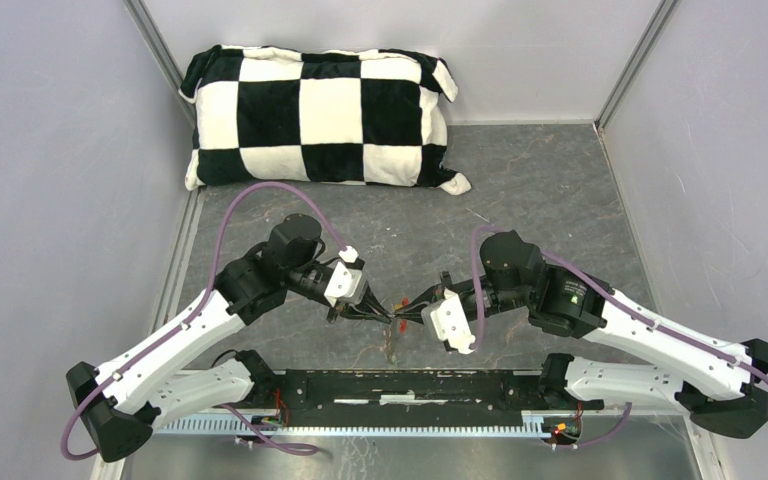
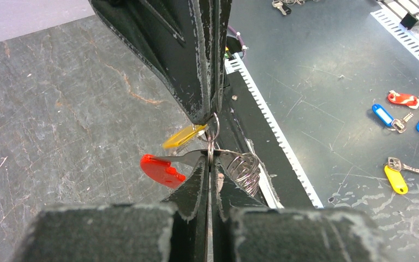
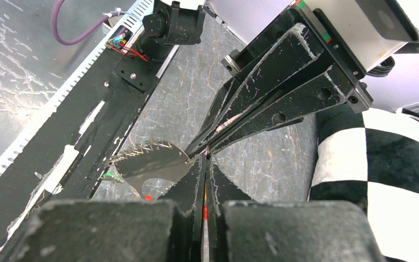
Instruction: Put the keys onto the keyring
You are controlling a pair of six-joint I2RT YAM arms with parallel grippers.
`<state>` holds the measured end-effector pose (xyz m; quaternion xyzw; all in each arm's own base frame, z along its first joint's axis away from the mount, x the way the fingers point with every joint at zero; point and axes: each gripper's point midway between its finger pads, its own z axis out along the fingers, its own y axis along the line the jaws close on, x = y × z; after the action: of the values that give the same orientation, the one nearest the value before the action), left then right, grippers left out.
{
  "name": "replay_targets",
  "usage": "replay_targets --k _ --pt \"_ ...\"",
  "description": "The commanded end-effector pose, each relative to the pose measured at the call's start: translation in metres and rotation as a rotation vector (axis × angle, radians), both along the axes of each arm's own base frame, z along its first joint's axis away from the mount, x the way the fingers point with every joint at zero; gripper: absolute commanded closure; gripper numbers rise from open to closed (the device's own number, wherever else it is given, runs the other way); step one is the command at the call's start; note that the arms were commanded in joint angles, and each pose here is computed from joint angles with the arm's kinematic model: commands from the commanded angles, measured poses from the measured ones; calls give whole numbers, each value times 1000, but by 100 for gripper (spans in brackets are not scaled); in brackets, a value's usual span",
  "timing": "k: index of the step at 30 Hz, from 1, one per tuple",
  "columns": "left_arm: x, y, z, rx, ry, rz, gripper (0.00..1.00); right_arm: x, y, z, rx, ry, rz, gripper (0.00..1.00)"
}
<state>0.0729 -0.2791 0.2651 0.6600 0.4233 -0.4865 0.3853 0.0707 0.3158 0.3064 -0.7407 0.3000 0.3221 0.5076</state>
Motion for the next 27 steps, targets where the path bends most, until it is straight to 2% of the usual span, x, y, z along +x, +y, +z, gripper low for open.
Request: replay_targets --k 1,12,27 --pt "-3 0 13 -47 -70 -38 98 -1 5 5 32 -5 16 100" --pt "-7 2 16 -61 -86 -59 98 12 -9 -4 5 -35 -78 100" --pt "-7 0 21 -68 -66 -60 98 -1 -10 -14 -26 -17 -6 100"
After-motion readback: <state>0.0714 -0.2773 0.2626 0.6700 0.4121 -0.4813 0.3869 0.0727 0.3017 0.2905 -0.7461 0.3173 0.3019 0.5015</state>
